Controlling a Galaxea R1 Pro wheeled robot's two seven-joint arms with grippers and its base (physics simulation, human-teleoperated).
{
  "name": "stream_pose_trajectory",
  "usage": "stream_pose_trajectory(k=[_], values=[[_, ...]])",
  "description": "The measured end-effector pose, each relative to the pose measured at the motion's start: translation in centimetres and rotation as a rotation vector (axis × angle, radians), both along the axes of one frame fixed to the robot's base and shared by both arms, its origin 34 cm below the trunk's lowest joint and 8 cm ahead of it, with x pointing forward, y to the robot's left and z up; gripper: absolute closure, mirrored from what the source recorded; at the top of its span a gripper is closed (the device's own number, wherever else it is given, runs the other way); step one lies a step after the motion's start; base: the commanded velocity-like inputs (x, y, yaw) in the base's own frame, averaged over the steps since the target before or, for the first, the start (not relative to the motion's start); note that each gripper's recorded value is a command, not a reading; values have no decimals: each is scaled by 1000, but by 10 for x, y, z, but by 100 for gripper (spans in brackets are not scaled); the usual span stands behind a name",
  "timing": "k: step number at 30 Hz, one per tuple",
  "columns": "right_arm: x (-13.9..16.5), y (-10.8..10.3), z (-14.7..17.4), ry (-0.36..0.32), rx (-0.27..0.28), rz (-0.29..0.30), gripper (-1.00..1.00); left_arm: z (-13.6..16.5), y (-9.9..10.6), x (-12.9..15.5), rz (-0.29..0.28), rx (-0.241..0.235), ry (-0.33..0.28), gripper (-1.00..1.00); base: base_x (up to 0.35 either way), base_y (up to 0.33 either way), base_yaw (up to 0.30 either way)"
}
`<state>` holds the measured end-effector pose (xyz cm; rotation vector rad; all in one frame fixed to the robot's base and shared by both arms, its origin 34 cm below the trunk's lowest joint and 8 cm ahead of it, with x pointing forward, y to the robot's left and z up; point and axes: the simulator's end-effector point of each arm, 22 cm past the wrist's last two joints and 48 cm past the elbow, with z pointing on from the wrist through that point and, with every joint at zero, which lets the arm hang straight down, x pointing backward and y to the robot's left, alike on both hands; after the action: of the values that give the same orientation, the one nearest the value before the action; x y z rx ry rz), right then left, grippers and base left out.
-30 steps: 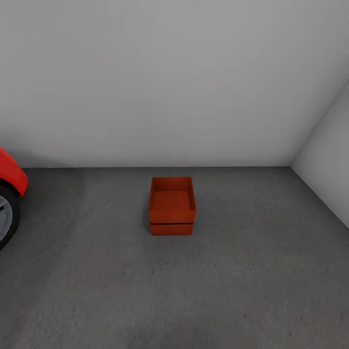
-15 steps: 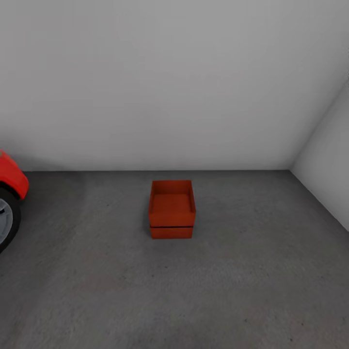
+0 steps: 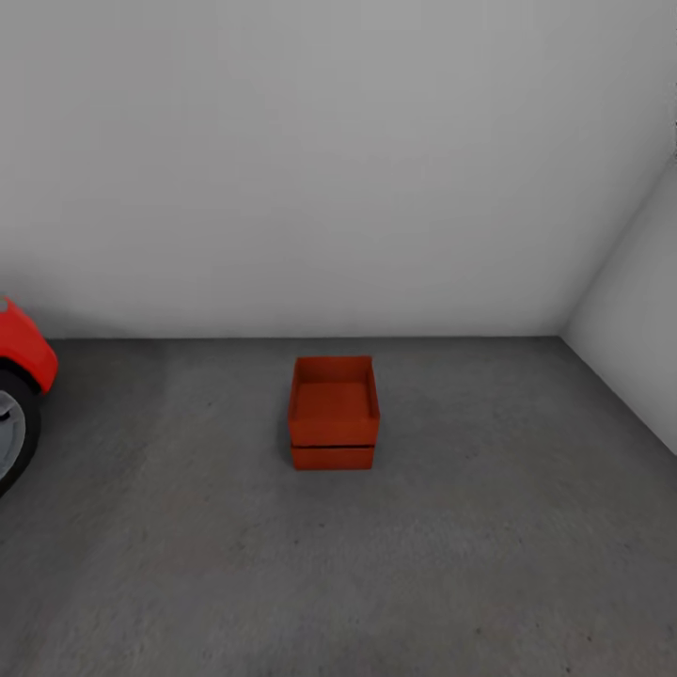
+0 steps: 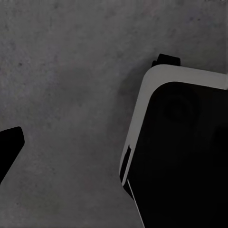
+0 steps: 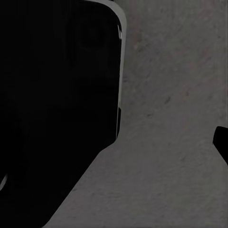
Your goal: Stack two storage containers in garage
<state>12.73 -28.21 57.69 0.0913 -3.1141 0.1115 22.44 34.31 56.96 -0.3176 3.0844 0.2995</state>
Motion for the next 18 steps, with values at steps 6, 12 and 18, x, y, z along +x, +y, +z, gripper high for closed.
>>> stream_pose_trajectory(k=[6, 12, 18], values=[[3, -3, 0, -9, -4, 0, -100, 1, 0, 4, 0, 0, -10, -100, 0, 0, 0], [7, -8, 1, -18, -10, 2, -100, 2, 0, 8, 0, 0, -19, -100, 0, 0, 0], [10, -11, 1, -28, -14, 3, -100, 3, 0, 12, -1, 0, -29, -100, 0, 0, 0]])
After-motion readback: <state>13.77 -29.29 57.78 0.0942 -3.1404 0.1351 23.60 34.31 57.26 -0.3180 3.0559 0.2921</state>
